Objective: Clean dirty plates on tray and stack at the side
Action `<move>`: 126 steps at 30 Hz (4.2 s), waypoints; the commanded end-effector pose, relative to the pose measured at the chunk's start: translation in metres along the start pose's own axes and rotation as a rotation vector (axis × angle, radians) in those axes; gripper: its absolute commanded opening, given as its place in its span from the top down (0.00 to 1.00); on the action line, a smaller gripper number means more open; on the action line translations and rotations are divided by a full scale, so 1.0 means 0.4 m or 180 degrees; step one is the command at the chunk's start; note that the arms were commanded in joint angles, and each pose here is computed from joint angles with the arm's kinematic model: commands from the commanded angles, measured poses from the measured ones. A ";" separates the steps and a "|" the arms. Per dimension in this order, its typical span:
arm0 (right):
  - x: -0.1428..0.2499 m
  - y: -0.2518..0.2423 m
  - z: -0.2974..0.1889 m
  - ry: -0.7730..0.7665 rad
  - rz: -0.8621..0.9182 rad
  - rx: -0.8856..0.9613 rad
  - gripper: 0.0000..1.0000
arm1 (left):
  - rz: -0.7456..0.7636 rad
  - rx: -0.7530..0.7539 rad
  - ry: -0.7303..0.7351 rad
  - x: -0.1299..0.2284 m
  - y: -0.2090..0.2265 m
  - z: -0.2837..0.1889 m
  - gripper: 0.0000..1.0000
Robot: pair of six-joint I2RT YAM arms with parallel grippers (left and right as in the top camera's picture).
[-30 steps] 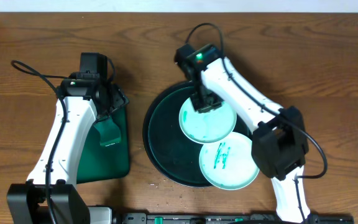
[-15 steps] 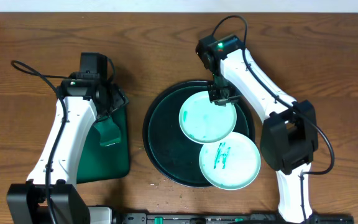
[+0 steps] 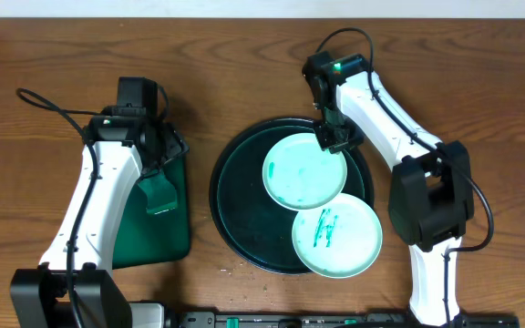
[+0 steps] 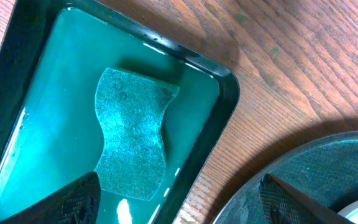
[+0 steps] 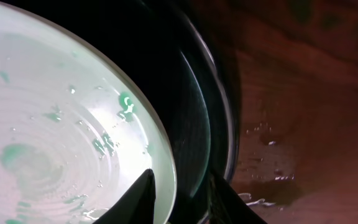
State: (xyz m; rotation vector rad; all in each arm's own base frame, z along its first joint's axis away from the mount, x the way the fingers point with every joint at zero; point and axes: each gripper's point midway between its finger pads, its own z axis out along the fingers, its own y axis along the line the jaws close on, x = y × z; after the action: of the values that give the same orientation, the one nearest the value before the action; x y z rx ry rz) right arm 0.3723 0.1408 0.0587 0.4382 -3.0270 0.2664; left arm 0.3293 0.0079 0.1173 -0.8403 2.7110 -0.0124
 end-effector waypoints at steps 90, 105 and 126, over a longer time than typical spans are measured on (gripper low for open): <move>-0.042 0.027 -0.181 -0.0740 -0.0103 0.0002 0.98 | 0.0000 0.0031 -0.0061 -0.016 -0.004 -0.010 0.18; -0.036 0.058 -0.202 -0.0847 -0.0020 0.0309 0.96 | -0.0002 0.0038 -0.0072 -0.018 -0.006 -0.010 0.18; 0.016 0.234 -0.130 -0.0410 -0.0955 -0.0759 0.67 | -0.0001 0.0037 -0.0070 -0.018 -0.005 -0.010 0.18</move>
State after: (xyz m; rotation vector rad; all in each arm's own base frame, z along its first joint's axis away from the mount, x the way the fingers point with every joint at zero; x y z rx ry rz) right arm 0.3541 0.2226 0.1091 0.8070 -3.0906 -0.0501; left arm 0.3318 0.0078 0.1180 -0.8381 2.7015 -0.0170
